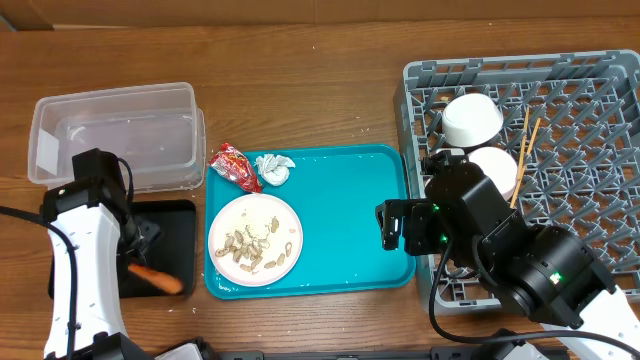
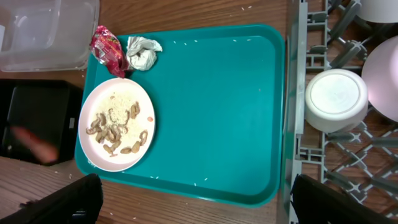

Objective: Sort waste into correct bins and load items into the dishwasher
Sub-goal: 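Carry the carrot left and drop it onto the black tray, then reach the left gripper to the red wrapper and tissue and grasp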

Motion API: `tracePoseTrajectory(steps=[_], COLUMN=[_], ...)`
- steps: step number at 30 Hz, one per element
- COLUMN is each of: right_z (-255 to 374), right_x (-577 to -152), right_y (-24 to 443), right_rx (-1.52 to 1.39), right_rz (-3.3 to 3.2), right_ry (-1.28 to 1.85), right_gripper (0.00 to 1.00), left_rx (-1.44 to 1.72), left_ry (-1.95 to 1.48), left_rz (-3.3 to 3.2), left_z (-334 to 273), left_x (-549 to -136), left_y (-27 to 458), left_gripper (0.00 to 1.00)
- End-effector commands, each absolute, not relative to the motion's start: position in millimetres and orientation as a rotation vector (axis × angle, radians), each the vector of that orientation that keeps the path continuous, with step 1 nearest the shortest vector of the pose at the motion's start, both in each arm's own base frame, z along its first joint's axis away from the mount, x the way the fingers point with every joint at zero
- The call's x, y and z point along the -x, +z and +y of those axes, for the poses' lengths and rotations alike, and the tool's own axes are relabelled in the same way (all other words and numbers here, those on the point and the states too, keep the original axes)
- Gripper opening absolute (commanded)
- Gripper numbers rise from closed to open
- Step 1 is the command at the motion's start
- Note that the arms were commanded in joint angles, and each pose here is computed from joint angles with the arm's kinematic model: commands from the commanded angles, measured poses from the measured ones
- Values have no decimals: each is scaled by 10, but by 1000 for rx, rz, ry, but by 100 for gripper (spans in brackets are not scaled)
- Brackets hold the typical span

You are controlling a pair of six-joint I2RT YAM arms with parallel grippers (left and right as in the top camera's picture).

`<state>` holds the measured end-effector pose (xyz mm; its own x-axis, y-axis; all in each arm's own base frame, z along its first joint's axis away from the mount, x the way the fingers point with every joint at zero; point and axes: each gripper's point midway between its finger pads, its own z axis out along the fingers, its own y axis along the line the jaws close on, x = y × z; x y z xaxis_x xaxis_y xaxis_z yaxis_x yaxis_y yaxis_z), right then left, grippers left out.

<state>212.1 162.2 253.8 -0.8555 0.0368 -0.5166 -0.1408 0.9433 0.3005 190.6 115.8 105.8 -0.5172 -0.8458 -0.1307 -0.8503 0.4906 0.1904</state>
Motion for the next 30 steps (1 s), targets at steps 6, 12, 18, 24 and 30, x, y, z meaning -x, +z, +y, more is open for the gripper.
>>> tracePoseTrajectory(steps=[6, 12, 18, 24, 30], right_z=[1610, 1611, 1625, 1623, 1617], right_x=[-2133, -2132, -2120, -2116, -2109], right_y=[2622, 2621, 2620, 2616, 2609], right_rx=[72, 73, 77, 77, 77], right_rz=[2533, 2534, 2538, 2541, 2545], right_ry=[453, 454, 465, 464, 461], right_gripper=[100, 100, 100, 100, 100], left_rx=[1033, 258, -244, -328, -272], left_ry=[-103, -267, -156, 49, 217], left_rz=[2718, 2727, 2657, 2694, 2808], left_z=[696, -277, -1168, -1362, -1201], left_x=[-2639, -3173, -3575, -3824, -3836], left_y=[1735, 1866, 1524, 906, 312], left_gripper=[68, 76, 81, 83, 80])
